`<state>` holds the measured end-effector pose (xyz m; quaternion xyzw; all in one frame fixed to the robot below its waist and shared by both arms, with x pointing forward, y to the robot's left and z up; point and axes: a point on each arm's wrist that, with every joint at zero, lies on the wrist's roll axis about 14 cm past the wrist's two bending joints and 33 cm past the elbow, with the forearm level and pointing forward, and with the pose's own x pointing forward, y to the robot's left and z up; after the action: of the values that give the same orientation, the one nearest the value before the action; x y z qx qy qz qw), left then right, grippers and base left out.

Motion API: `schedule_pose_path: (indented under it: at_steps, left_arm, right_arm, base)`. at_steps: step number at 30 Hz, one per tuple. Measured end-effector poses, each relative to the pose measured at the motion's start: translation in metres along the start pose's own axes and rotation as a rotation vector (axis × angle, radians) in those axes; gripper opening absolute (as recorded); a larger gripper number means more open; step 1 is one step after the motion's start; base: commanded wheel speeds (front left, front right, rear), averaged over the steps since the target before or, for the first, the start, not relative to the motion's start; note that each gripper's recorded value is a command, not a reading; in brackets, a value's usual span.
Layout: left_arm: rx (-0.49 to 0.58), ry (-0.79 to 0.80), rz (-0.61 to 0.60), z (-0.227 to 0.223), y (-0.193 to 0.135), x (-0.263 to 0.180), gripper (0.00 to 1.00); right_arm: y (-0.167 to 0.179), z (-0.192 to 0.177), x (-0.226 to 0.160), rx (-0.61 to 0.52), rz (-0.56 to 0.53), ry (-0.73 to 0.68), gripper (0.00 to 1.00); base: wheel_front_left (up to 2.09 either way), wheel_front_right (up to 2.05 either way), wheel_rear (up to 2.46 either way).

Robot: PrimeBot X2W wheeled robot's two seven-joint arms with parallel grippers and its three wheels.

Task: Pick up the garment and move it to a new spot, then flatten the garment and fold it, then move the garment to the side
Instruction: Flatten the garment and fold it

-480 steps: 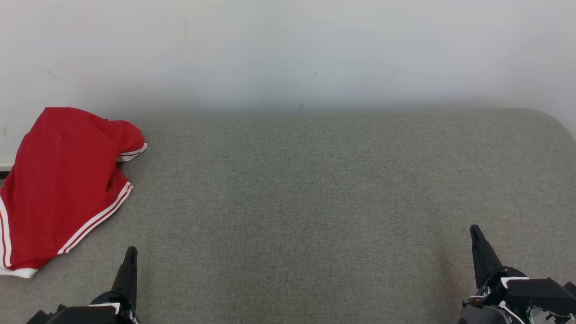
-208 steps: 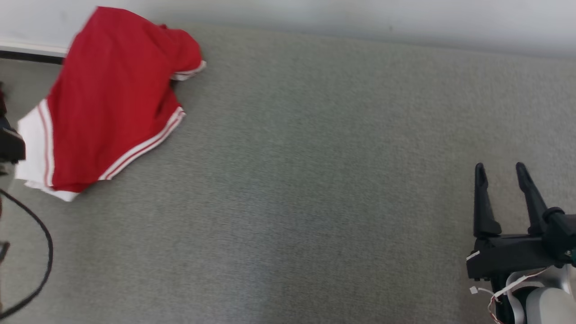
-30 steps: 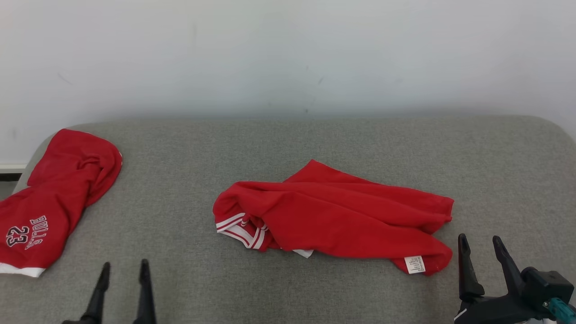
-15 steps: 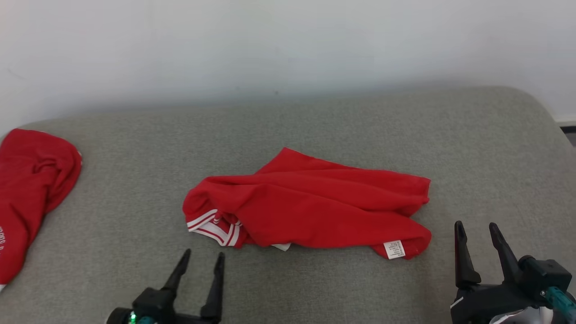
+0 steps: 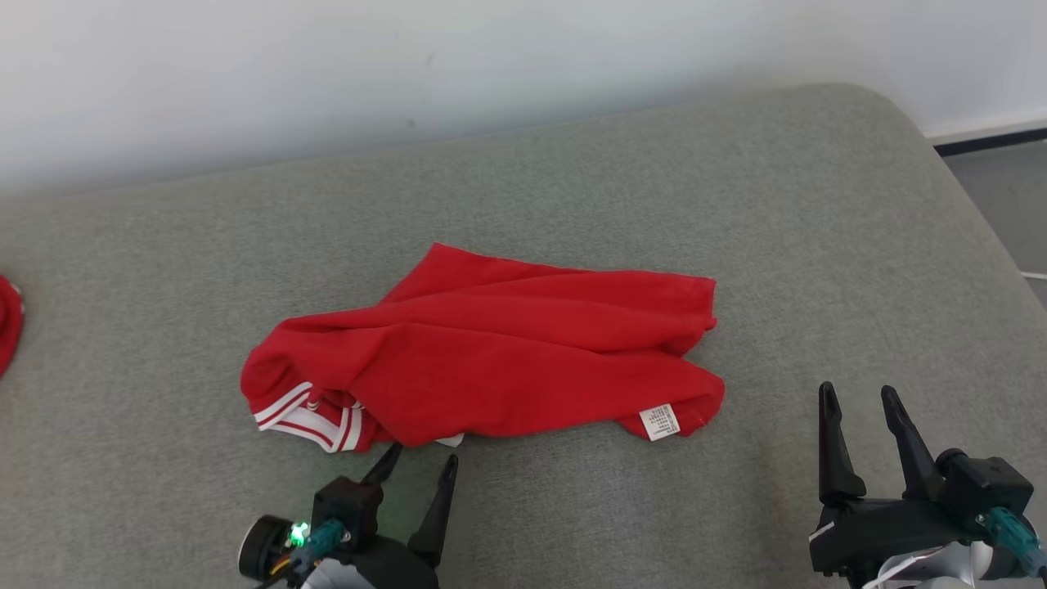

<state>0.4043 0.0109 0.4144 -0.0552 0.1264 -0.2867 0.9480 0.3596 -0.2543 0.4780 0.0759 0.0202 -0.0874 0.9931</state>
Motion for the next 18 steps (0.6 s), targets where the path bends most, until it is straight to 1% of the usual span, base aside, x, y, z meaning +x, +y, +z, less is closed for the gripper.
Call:
schedule_pose_path:
  at_steps: [5,12,13,14,15,18]
  left_arm:
    - [0.013,0.014,-0.040,0.001,-0.007,0.022,1.00]
    - [0.034,0.062,-0.072,-0.008,-0.012,0.039,1.00]
    - [0.034,0.064,-0.071,-0.008,-0.012,0.041,0.76]
    - [0.028,0.061,-0.068,-0.007,-0.011,0.042,0.20]
    - [0.025,0.058,-0.065,-0.006,-0.011,0.043,0.00]
    - [0.034,0.054,-0.047,-0.003,-0.007,0.042,0.00]
  right_arm:
    - [-0.010,-0.002,-0.001,-0.004,-0.031,0.003,1.00]
    - [-0.018,-0.006,-0.002,-0.010,-0.054,0.012,1.00]
    - [-0.018,-0.006,-0.002,-0.010,-0.056,0.014,1.00]
    - [-0.019,-0.007,-0.002,-0.010,-0.058,0.014,1.00]
    - [-0.019,-0.007,-0.002,-0.010,-0.059,0.016,1.00]
    - [-0.020,-0.007,-0.002,-0.008,-0.060,0.014,1.00]
  base:
    - [0.00,0.00,0.00]
    - [0.00,0.00,0.00]
    - [0.00,0.00,0.00]
    - [0.00,0.00,0.00]
    - [0.00,0.00,0.00]
    - [0.00,0.00,0.00]
